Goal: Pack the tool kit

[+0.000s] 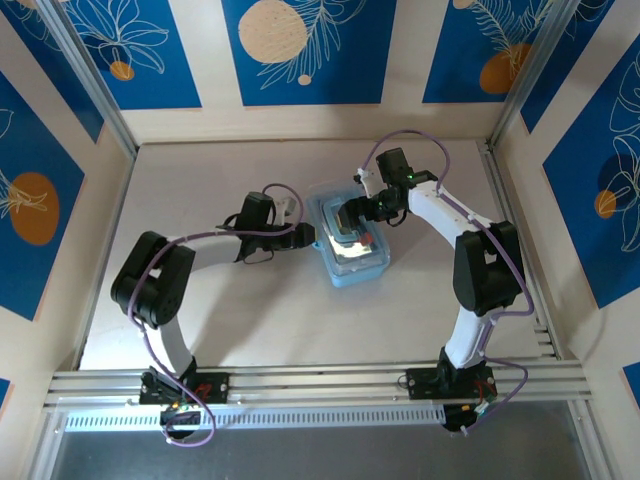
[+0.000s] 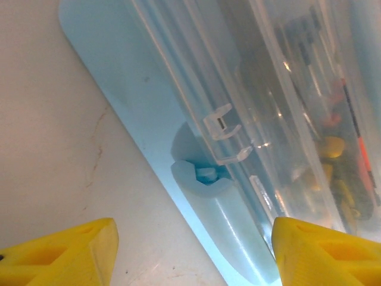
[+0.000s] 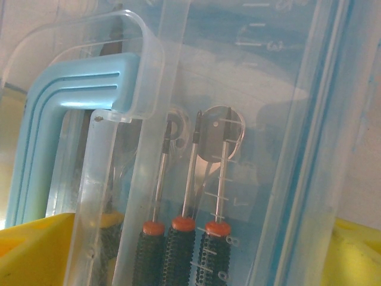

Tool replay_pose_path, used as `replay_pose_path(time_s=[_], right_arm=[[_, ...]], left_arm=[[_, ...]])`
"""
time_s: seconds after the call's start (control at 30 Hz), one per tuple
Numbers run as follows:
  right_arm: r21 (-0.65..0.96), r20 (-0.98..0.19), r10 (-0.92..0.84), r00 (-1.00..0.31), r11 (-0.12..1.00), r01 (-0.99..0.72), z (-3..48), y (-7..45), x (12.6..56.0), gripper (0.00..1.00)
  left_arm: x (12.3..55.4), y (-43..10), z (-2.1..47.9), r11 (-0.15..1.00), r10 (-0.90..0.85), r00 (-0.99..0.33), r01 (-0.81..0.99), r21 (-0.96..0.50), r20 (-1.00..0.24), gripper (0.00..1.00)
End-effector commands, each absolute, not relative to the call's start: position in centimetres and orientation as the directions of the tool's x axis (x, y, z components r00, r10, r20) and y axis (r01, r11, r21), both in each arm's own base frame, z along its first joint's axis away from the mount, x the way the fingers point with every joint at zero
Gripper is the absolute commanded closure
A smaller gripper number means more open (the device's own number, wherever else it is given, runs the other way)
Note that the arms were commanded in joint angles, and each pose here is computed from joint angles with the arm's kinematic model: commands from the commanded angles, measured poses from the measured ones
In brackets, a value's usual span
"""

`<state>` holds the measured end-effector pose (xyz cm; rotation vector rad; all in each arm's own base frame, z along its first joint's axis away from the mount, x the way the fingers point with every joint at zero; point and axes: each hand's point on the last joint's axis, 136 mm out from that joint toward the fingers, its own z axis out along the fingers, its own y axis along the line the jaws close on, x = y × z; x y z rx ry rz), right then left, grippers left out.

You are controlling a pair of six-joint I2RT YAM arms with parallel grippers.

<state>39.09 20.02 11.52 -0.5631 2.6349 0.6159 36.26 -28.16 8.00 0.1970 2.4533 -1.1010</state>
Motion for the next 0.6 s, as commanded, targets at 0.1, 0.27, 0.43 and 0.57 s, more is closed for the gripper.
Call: replay_pose_path(time_s=[0.1,0.27,0.43,0.57], right_arm=[[0.434,-0.231,-0.35,-0.908,0.798,-0.419,7.6,20.7,33.8,0.06],[0.435,-0.233,-0.351,-0.907,0.797,-0.42,7.6,20.7,33.8,0.06],[0.436,-0.23,-0.353,-0.907,0.796,-0.421,7.4,20.9,33.9,0.06],[0.436,-0.227,-0.356,-0.906,0.795,-0.421,7.3,21.1,33.9,0.06]], left_arm=[[36.6,-27.3,8.7,0.708,-0.031,-0.884,0.311,-0.635,-0.467,0.32],[36.7,-27.2,8.8,0.708,-0.031,-0.882,0.312,-0.633,-0.469,0.32],[37.2,-27.9,9.0,0.683,-0.041,-0.879,0.323,-0.656,-0.476,0.36],[37.5,-29.0,9.3,0.646,-0.025,-0.885,0.34,-0.683,-0.465,0.53]])
